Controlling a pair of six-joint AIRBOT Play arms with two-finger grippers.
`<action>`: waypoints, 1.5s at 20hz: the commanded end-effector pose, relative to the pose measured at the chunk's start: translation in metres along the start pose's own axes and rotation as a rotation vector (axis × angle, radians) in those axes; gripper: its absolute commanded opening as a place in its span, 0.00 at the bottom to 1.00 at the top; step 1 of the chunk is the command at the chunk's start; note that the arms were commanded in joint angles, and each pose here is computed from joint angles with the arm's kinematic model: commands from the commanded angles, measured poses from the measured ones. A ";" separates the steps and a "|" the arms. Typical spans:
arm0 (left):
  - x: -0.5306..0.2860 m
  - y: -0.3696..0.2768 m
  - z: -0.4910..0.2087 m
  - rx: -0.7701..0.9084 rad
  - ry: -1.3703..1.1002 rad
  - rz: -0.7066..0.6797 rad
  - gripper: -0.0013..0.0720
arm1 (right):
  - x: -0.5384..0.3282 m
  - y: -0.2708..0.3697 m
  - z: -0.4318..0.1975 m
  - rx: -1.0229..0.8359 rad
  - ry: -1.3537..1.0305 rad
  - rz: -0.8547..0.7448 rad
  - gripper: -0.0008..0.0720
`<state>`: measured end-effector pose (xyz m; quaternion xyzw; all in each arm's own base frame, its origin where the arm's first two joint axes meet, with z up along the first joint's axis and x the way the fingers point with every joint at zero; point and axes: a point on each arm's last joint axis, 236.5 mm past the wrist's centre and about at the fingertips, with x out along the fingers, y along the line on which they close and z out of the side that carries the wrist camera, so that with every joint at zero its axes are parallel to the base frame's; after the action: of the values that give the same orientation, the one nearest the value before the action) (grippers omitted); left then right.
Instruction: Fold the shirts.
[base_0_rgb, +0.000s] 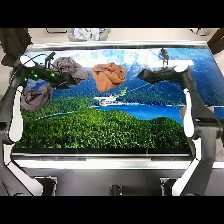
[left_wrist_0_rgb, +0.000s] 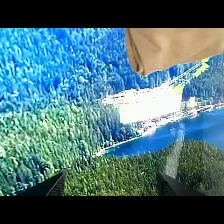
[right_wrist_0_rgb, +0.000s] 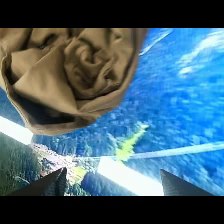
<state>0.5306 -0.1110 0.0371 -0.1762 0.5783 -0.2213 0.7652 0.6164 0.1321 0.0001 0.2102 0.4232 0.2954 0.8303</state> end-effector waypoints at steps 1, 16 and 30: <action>-0.004 -0.010 0.000 0.020 -0.008 -0.003 1.00 | 0.042 -0.001 -0.013 -0.031 -0.014 0.047 0.92; -0.012 -0.039 0.003 0.064 -0.032 -0.073 1.00 | 0.090 0.033 -0.015 -0.170 -0.071 0.039 0.92; -0.015 -0.133 0.093 0.032 -0.446 -0.298 1.00 | 0.063 0.079 -0.013 -0.425 -0.024 0.079 0.90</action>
<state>0.5726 -0.1897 0.1092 -0.2353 0.4367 -0.2884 0.8190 0.6127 0.2351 -0.0003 0.0639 0.3334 0.4066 0.8482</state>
